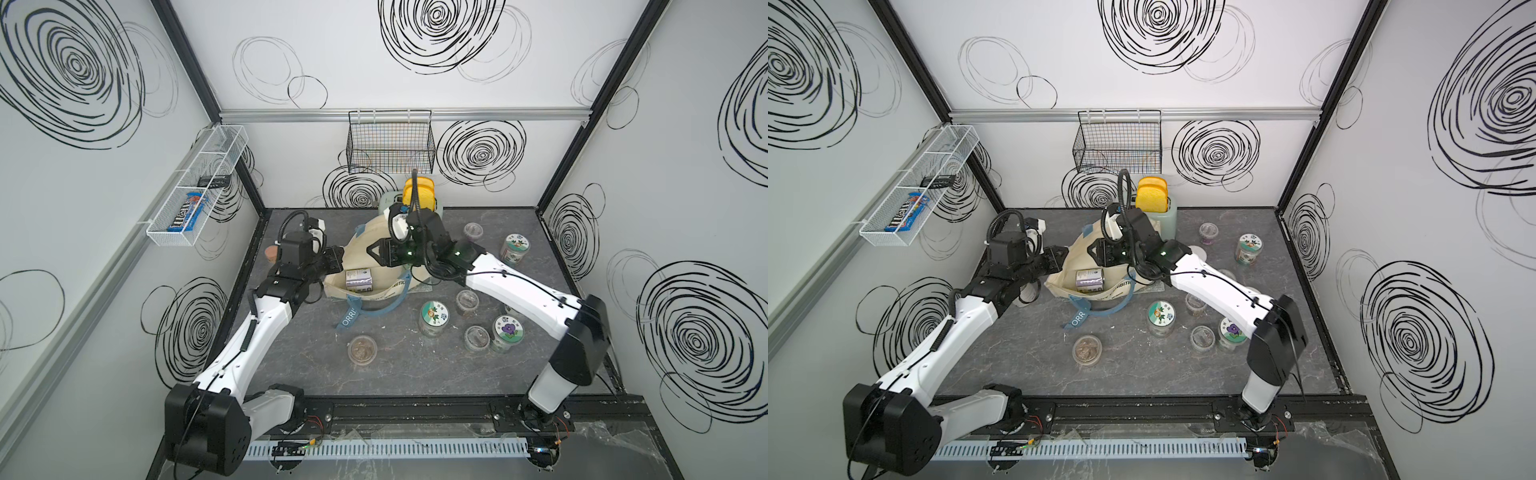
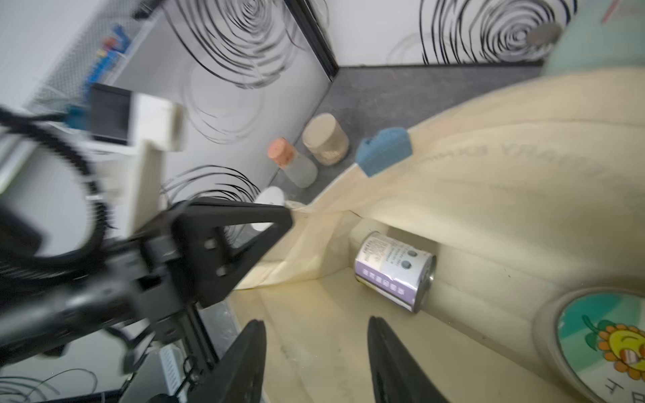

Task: Take out the seed jars from the canvas bag
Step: Adjust the canvas bag at the center of the board.

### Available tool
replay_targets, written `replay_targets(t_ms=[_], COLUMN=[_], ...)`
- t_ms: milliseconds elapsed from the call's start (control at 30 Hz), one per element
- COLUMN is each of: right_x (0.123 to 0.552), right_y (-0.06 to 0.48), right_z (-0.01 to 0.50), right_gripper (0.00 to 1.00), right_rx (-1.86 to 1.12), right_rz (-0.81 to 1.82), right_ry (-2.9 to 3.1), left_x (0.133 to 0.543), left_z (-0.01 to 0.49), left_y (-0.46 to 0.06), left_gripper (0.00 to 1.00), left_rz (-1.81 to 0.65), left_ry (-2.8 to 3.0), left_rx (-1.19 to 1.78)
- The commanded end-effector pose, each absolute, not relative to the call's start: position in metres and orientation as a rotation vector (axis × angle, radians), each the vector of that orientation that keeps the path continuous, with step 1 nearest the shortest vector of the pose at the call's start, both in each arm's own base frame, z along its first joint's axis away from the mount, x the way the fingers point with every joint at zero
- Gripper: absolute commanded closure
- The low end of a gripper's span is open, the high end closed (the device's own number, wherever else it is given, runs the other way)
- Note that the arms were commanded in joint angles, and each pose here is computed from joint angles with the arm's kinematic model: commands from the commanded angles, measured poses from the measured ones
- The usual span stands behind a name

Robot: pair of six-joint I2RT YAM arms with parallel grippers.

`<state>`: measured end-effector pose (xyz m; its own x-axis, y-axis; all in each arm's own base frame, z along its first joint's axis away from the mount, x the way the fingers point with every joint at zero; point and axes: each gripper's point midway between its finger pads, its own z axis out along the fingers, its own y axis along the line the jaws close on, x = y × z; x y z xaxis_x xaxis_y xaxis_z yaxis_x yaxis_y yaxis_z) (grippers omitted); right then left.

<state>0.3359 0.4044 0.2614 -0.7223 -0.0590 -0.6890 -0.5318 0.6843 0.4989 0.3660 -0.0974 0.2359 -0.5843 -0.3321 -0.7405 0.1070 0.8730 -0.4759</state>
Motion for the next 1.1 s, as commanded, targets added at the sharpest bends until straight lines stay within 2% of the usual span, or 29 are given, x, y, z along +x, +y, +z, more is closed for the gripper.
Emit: replay_targets(t_ms=[0,33,67,167,233,367,467,600,767,867,967,1067], right_x=[0.33,0.325,0.318,0.294,0.28,0.265,0.257,0.248,0.255,0.264,0.279,0.291], right_y=[0.388,0.388,0.387,0.386,0.385,0.38,0.379,0.378,0.378,0.385,0.389,0.396], right_z=[0.208,0.196,0.185,0.16,0.153,0.143,0.138,0.131,0.137,0.145,0.157,0.174], right_gripper=[0.56,0.57,0.58,0.61,0.61,0.61,0.61,0.61,0.58,0.5,0.41,0.32], right_rx=[-0.522,-0.542,-0.564,-0.62,-0.625,-0.598,-0.582,-0.563,-0.527,-0.518,-0.556,-0.646], right_rz=[0.696,0.669,0.648,0.612,0.632,0.677,0.693,0.714,0.719,0.783,0.764,0.771], right_ry=[2.416,2.45,2.486,2.54,2.55,2.569,2.574,2.571,2.536,2.487,2.405,2.28], left_x=[0.358,0.356,0.356,0.355,0.354,0.35,0.345,0.343,0.334,0.329,0.321,0.313], left_z=[0.227,0.227,0.225,0.218,0.214,0.217,0.213,0.197,0.196,0.194,0.19,0.184], left_y=[-0.091,-0.09,-0.09,-0.088,-0.086,-0.092,-0.101,-0.105,-0.109,-0.113,-0.118,-0.12], left_gripper=[0.85,0.84,0.77,0.43,0.28,0.14,0.12,0.18,0.59,0.76,0.85,0.87], left_rz=[-0.555,-0.549,-0.537,-0.495,-0.437,-0.371,-0.342,-0.345,-0.377,-0.388,-0.399,-0.401], left_ry=[2.132,2.134,2.145,2.2,2.241,2.284,2.314,2.349,2.332,2.344,2.358,2.364], left_rx=[-0.191,-0.192,-0.194,-0.184,-0.165,-0.112,-0.073,-0.067,-0.071,-0.063,-0.044,-0.032])
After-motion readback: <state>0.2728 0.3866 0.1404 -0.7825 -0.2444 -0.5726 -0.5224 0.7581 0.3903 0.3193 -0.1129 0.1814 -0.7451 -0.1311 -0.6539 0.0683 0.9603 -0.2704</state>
